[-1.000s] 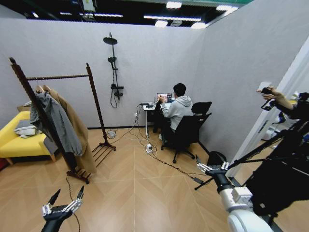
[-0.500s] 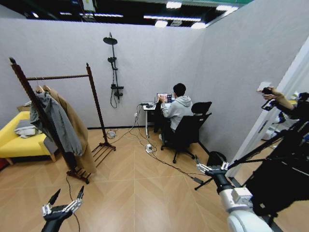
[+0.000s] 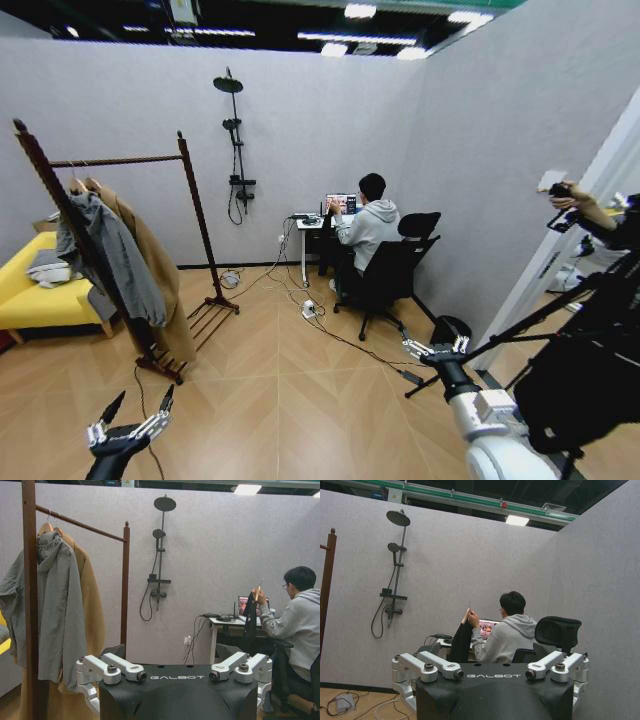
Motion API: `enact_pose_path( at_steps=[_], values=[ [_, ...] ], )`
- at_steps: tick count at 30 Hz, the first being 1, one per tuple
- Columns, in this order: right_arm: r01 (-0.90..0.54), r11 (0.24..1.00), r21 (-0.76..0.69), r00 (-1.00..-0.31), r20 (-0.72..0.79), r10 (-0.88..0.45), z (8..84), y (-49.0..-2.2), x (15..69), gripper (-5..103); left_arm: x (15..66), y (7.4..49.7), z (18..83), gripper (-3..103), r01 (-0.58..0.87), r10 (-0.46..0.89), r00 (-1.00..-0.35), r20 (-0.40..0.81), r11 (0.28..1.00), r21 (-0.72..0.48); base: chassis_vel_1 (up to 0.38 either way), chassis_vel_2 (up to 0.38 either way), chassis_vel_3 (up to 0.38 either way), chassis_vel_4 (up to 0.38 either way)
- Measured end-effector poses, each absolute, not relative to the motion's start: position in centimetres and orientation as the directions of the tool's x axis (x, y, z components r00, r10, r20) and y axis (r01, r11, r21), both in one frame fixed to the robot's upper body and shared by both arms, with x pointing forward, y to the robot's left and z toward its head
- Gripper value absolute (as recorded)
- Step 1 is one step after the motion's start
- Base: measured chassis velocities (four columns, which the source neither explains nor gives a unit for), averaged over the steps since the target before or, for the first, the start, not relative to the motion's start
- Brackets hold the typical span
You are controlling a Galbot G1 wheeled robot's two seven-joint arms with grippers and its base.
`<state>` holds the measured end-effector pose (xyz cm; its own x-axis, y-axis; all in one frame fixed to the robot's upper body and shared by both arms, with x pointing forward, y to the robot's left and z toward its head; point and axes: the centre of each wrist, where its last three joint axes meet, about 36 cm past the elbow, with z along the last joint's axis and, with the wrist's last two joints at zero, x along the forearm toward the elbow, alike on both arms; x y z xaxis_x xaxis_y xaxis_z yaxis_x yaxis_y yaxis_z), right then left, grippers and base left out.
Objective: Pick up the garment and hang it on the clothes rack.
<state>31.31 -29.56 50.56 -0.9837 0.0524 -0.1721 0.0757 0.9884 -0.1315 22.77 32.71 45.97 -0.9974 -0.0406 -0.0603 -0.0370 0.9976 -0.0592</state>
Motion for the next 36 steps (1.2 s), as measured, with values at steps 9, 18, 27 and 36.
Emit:
enact_pose_path(
  at_steps=[9,18,27,36],
  values=[
    [0.075,0.989,-0.13,-0.983,-0.174,0.051,50.43,-29.49,31.27,100,22.77,32.71,45.97,100,-0.037,-0.041,-0.997,-0.06,0.998,-0.059,-0.176,0.173,0.166,-0.169],
    [0.078,0.988,-0.131,-0.983,-0.175,0.054,50.23,-29.57,31.02,100,22.77,32.71,45.97,100,-0.037,-0.041,-0.997,-0.06,0.998,-0.059,-0.17,0.162,0.165,-0.158],
    [0.08,0.989,-0.126,-0.983,-0.176,0.057,50.16,-29.49,30.93,100,22.77,32.71,45.97,100,-0.037,-0.041,-0.997,-0.06,0.998,-0.059,-0.202,0.211,0.203,-0.205],
    [0.079,0.989,-0.124,-0.984,-0.167,0.058,49.64,-29.18,31.08,100,22.77,32.71,45.97,100,-0.037,-0.041,-0.997,-0.06,0.998,-0.059,-0.196,0.212,0.2,-0.213]
  ],
)
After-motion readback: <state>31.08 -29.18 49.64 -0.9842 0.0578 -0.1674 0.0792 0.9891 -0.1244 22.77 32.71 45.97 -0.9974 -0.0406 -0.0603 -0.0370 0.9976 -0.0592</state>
